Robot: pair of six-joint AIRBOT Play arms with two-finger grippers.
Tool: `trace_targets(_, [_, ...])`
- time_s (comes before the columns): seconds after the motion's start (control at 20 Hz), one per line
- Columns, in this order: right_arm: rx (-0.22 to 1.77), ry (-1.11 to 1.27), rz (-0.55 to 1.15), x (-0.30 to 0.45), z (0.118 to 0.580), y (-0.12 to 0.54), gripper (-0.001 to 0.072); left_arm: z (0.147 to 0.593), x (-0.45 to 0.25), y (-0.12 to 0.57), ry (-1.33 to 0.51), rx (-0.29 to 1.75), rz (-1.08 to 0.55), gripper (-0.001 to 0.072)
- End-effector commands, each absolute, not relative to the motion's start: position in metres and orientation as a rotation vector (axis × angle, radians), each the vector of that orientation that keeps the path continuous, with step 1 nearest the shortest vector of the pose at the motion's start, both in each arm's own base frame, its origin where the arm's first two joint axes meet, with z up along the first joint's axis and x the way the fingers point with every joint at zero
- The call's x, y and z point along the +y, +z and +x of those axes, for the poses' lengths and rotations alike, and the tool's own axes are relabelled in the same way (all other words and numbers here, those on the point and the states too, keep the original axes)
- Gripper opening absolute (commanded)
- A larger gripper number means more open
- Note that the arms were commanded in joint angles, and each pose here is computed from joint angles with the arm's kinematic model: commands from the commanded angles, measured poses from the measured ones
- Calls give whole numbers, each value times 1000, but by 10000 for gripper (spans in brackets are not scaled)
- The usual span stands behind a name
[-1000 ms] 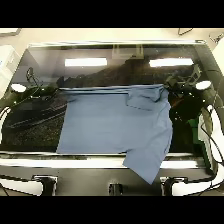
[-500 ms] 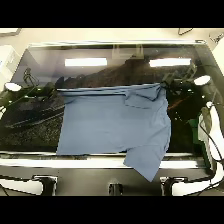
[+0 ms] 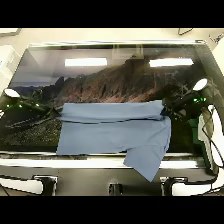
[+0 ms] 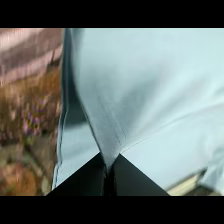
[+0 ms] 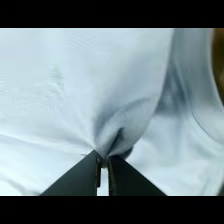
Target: Fold the clothes and pants, and hang the long-sleeved shirts on hangers.
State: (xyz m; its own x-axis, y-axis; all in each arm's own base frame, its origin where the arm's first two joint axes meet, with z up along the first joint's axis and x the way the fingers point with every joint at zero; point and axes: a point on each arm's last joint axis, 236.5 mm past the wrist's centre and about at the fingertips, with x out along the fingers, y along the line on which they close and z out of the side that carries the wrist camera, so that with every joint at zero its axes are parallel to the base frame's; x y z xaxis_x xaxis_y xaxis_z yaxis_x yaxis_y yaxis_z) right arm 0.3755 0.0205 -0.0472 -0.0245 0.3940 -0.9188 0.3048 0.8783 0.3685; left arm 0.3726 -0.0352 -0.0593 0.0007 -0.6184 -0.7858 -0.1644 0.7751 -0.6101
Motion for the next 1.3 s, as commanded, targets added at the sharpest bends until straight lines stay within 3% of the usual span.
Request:
trace_targets(0.0, [1686, -2, 527, 13, 356, -66, 42, 344, -36, -77, -407, 1664, -649, 21])
trace_targets(0.3, [1614, -44, 569, 12, 374, -69, 43, 349, -35, -85, -388, 1653, -655, 22])
trace_targets(0.35, [1613, -43, 570, 12, 375, -69, 54, 350, -35, -84, -390, 1650, -660, 66])
trace_targets(0.4, [1608, -41, 575, 12, 376, -67, 148, 349, -37, -81, -400, 1651, -668, 225])
trace_targets(0.45, [1615, -37, 574, 10, 375, -61, 328, 349, -35, -77, -407, 1653, -670, 415])
trace_targets(0.5, [1621, -26, 575, 6, 374, -51, 452, 348, -31, -69, -416, 1654, -674, 468])
trace_targets(0.65, [1695, -6, 606, -23, 346, -15, 494, 342, 0, -45, -365, 1630, -675, 468])
trace_targets(0.8, [1798, -112, 592, -55, 292, -13, 495, 290, 32, -57, -210, 1732, -608, 460])
trace_targets(1.05, [1846, -129, 560, -42, 236, -44, 497, 186, -23, -103, -274, 1833, -699, 435])
trace_targets(1.25, [1868, -115, 566, -37, 228, -46, 497, 156, -39, -109, -308, 1865, -714, 415])
